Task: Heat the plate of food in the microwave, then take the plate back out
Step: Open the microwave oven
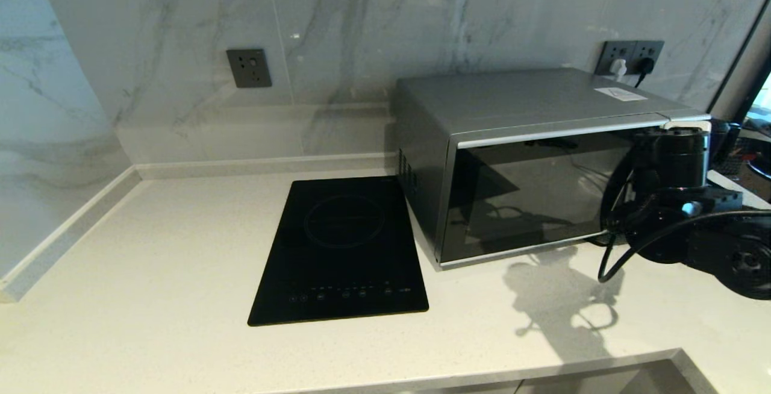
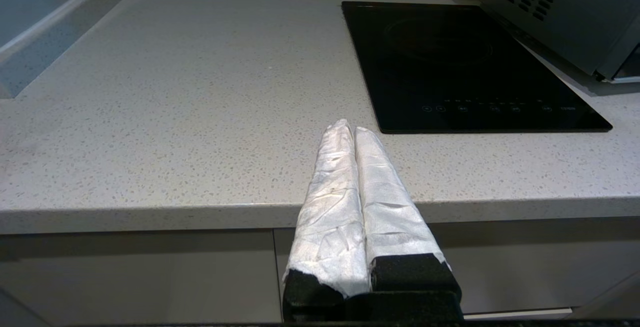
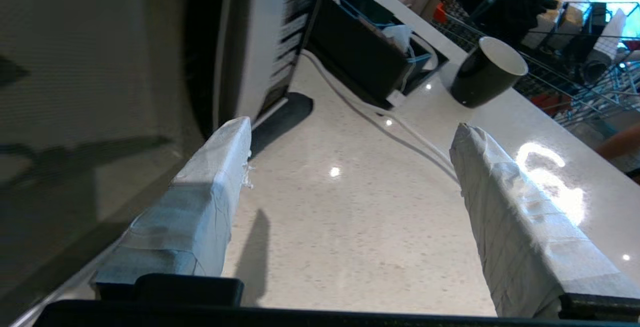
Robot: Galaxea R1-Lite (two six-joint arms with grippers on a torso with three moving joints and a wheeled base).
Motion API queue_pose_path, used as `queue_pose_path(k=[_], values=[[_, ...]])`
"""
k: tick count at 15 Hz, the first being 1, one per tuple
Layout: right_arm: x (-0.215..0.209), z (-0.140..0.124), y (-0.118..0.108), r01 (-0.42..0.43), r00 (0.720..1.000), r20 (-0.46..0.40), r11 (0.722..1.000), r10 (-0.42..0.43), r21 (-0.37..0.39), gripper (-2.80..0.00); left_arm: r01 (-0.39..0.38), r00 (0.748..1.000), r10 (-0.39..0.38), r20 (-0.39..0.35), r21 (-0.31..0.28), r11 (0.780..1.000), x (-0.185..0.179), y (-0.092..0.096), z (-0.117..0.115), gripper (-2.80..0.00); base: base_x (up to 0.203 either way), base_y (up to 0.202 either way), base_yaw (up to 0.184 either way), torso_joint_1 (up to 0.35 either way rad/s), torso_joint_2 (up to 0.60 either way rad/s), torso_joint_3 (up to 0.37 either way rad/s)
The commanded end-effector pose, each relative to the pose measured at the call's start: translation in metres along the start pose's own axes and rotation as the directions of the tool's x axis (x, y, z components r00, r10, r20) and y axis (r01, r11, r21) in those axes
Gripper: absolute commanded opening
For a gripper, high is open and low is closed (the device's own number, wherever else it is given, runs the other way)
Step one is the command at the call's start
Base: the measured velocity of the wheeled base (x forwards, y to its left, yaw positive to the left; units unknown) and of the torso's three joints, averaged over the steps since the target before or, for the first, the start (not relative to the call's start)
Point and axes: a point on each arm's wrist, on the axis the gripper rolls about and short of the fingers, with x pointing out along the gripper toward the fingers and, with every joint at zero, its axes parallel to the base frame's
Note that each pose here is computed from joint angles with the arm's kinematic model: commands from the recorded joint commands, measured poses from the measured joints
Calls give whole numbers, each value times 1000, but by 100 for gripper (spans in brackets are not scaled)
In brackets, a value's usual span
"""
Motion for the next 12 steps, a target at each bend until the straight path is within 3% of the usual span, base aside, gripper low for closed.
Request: queue_pose_path(k=[1, 12], values=[[4, -16, 20, 2, 1000, -13, 999, -3, -43, 0, -1, 1000, 1, 0, -1, 1000, 0, 0, 0, -280, 0, 0, 0, 0, 0, 0], [39, -22, 37, 90, 995, -32, 994, -92, -54, 0, -1, 1000, 1, 0, 0, 1000, 0, 0, 0, -280, 0, 0, 0, 0, 0, 0]])
